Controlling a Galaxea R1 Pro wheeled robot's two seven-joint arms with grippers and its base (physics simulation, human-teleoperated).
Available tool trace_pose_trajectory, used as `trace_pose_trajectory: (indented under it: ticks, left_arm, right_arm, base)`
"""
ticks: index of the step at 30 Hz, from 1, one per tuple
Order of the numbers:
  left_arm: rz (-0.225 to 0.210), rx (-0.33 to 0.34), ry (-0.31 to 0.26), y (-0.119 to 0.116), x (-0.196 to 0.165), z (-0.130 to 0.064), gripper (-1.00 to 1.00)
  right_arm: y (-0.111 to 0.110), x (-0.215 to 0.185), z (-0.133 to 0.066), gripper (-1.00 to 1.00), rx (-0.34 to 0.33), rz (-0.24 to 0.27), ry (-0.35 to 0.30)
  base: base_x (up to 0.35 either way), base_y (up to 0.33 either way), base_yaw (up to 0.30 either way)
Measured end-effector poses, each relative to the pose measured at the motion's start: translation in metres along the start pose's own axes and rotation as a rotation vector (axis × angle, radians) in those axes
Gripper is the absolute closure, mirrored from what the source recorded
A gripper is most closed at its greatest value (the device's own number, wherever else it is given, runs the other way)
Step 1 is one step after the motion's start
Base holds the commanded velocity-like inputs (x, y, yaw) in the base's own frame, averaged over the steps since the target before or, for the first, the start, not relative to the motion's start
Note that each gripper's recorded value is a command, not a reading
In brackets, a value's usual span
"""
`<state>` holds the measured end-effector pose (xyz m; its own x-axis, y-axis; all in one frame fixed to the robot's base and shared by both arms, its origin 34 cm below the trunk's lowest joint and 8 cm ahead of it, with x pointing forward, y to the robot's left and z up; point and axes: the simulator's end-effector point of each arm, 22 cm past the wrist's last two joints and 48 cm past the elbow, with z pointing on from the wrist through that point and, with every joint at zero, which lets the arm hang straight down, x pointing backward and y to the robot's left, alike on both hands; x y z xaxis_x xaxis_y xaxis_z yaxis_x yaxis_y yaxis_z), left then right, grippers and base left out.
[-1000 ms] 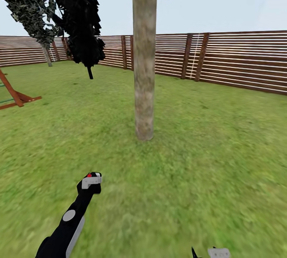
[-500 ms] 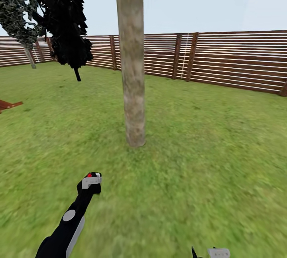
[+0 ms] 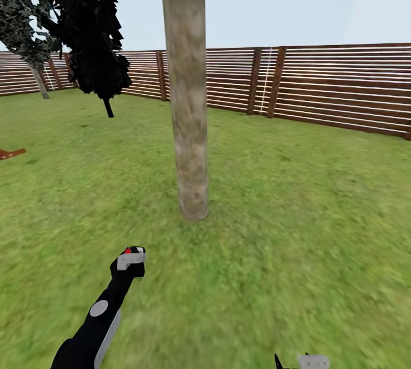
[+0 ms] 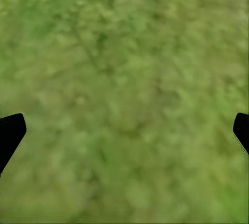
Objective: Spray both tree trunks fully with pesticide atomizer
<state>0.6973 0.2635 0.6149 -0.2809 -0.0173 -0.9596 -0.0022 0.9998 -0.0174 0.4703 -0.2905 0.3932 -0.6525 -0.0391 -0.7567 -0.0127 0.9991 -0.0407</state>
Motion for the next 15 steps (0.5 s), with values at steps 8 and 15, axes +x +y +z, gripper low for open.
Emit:
trace_pose_trajectory:
  ticks: [8,15]
  left_arm:
    - [0.000,0.000,0.000,0.0000,0.0000,0.0000,1.00]
    - [0.000,0.000,0.000,0.0000,0.0000,0.0000,1.00]
  right_arm:
    - [-0.0016,0.0000,0.0000,-1.00,0.003,0.000,0.000]
    - [-0.0015,0.0000,0.0000,-1.00,0.003,-0.001,0.000]
  base:
    - [0.339,0.000,0.000]
    - [0.340,0.000,0.000]
